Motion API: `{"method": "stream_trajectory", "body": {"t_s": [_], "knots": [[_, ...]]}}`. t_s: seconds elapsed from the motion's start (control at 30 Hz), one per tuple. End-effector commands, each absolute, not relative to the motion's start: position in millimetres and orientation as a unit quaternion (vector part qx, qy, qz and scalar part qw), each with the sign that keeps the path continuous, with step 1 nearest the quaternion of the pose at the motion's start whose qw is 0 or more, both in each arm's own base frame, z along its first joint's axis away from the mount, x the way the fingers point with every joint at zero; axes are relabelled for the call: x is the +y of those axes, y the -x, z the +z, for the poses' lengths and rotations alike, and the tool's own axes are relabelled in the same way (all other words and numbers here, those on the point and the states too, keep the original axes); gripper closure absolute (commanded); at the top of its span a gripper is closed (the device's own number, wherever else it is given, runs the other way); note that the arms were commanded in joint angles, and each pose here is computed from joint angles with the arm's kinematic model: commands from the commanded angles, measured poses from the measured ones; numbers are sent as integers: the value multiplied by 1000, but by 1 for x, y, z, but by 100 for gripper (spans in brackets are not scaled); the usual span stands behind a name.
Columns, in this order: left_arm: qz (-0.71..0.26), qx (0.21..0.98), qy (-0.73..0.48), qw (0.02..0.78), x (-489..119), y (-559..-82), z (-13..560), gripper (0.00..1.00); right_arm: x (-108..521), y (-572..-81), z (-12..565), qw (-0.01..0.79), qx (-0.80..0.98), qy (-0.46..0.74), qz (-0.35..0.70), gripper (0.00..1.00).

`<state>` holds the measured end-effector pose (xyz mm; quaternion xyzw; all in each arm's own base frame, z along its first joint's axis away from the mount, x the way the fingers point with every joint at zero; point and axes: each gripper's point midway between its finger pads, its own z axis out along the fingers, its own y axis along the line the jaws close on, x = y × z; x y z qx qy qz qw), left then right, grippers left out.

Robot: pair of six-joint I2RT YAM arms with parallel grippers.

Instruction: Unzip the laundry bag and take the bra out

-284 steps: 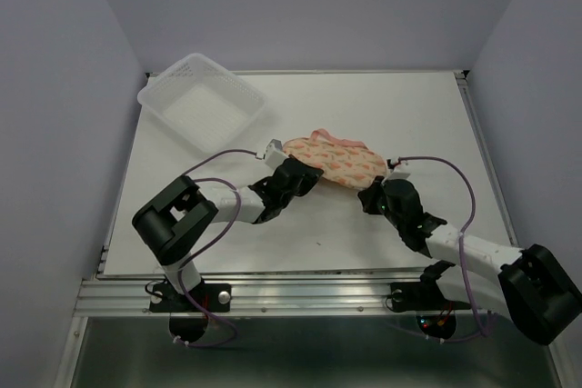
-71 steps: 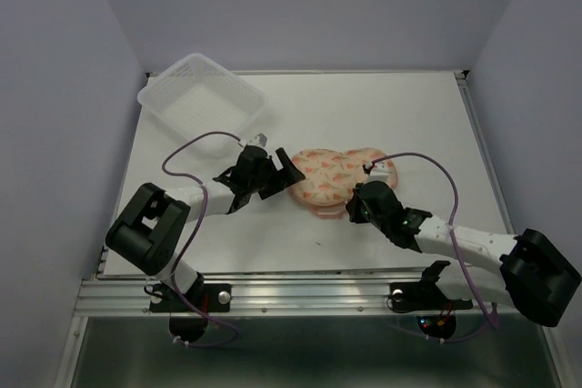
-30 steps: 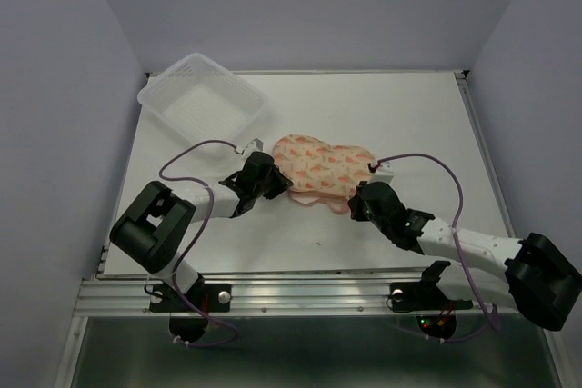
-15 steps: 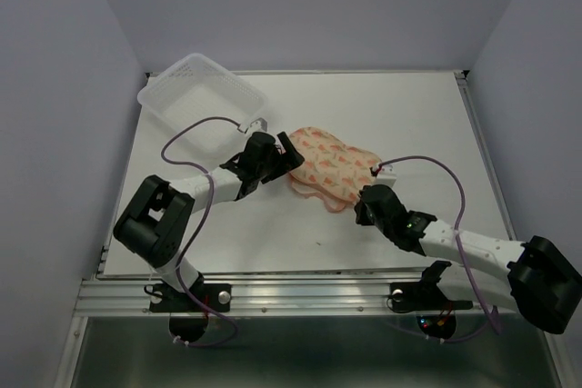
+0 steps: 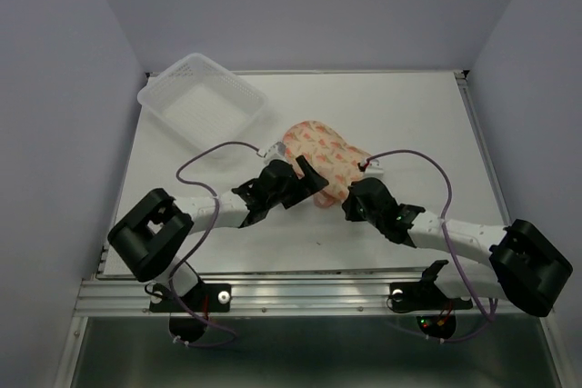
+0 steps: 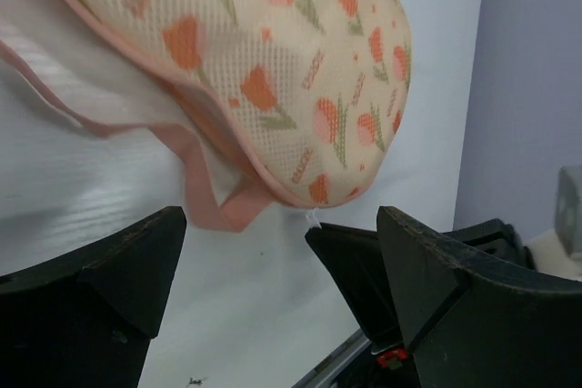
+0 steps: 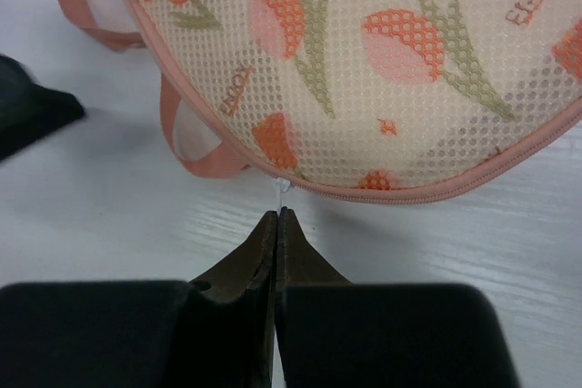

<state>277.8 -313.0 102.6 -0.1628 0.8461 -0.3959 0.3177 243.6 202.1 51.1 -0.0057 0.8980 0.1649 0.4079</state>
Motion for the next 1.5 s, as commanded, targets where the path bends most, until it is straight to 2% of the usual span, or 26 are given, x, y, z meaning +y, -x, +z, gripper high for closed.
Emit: {"method": "stream_trajectory", "body": {"t_s": [0.0,0.23,0.33,0.37,0.4,0.43,0.53,0.93,1.27,1.33,1.37,1.47], "knots": [[-424,841,169,289,-348,-274,92,2,228,-260,82,436,873,4,216,99],[-431,851,155,259,-378,-275,72,14,232,-256,83,435,872,5,225,99],[-427,852,162,255,-380,-277,65,29,233,-255,81,430,873,4,229,99],[-424,853,164,256,-379,-276,63,45,234,-254,80,429,873,3,231,99],[-424,853,166,256,-378,-277,62,52,233,-253,79,427,874,3,231,99],[-424,853,164,257,-378,-277,62,72,232,-253,78,426,875,2,231,99],[-420,854,163,262,-374,-277,61,100,227,-251,76,430,874,-2,225,99],[-378,876,122,274,-321,-284,51,100,161,-238,63,438,890,-63,112,99],[-290,904,56,308,-292,-320,52,99,144,-226,74,441,887,-86,107,99],[-285,906,52,310,-293,-325,55,85,149,-227,76,442,886,-77,116,99],[-295,901,48,314,-299,-329,63,67,154,-226,75,438,888,-59,123,99],[-308,896,45,318,-308,-335,73,37,170,-227,72,427,891,-40,150,99]]}}
